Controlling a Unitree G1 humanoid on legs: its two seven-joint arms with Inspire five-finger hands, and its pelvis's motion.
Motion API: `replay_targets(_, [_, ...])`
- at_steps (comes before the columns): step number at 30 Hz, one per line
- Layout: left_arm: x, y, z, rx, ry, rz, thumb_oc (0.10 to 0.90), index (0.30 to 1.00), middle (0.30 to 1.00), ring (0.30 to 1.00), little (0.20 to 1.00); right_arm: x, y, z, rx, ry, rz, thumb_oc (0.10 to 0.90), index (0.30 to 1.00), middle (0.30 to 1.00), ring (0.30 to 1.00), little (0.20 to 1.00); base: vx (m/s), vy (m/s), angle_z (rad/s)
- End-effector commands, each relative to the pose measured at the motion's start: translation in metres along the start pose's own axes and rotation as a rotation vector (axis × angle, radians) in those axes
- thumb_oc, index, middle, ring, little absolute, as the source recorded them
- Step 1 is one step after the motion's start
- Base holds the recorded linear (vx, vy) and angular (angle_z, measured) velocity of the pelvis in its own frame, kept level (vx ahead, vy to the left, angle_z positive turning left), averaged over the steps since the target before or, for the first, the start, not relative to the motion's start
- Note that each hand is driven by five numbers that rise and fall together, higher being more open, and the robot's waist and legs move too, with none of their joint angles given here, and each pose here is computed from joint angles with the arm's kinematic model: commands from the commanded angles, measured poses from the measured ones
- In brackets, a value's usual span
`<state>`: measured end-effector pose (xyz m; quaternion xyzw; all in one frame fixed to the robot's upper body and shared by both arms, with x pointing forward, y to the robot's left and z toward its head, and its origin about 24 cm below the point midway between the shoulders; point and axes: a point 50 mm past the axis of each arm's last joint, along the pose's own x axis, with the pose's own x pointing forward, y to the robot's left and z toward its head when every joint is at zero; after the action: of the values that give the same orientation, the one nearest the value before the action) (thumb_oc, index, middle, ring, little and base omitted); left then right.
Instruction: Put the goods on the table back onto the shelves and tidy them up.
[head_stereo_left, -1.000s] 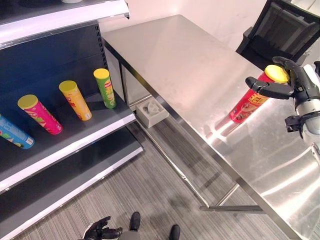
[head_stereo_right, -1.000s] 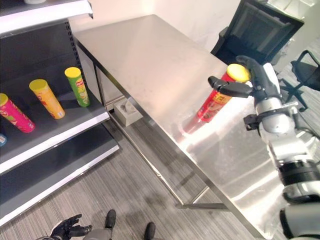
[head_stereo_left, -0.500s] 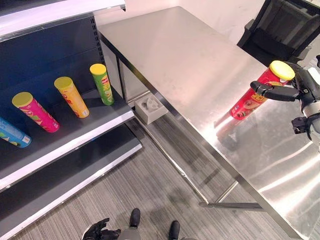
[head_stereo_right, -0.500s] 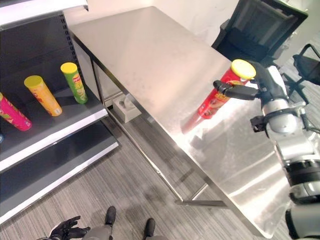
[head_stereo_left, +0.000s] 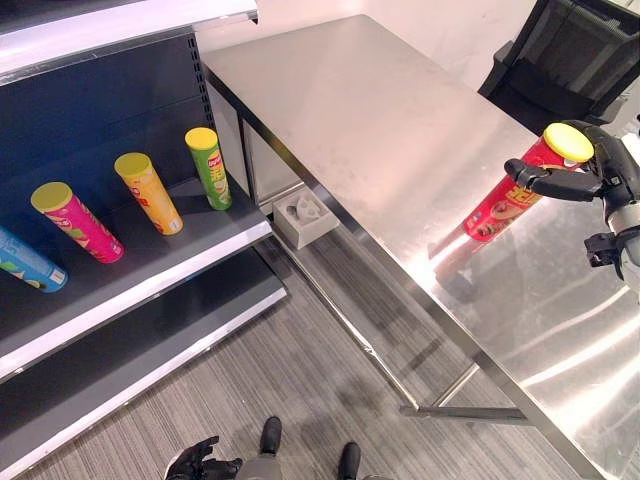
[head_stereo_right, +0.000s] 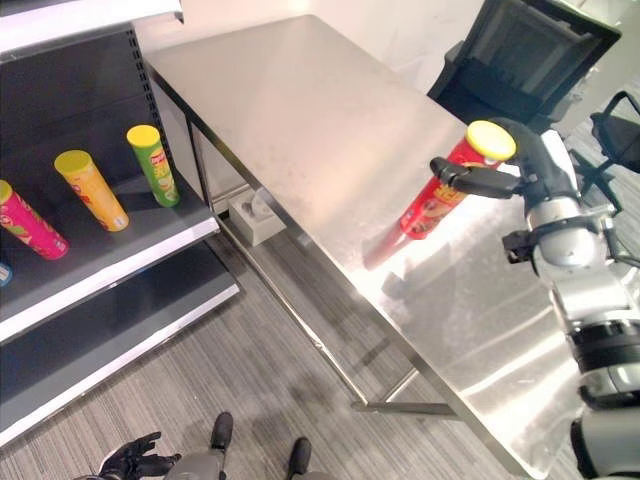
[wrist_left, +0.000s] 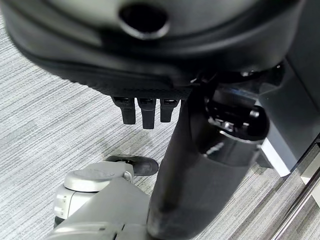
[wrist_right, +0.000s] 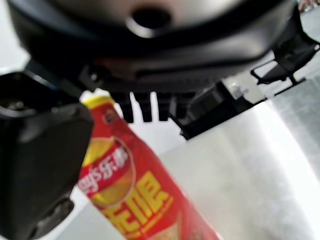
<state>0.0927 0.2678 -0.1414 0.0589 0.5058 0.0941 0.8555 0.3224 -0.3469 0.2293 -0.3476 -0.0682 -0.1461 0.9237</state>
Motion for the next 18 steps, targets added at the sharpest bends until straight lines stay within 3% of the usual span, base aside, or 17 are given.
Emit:
replay_targets(1, [-0.003, 0.003, -0.006, 0.086, 0.01, -0.015, 0.8, 0.9, 0.9, 0.9, 0.9, 0.008, -0.041, 0.052, 0.011, -0.2, -0.17, 0.4, 0.3, 0.3, 0.3, 0.3, 0.0, 0.0, 0.0])
replay_targets(18, [-0.004, 0.006, -0.007, 0.05, 0.008, 0.002, 0.8, 0.9, 0.9, 0.9, 0.9, -0.008, -0.038, 0.048, 0.03, -0.25, -0.219, 0.4, 0.3, 0.3, 0.3, 0.3, 0.0, 0.0, 0.0])
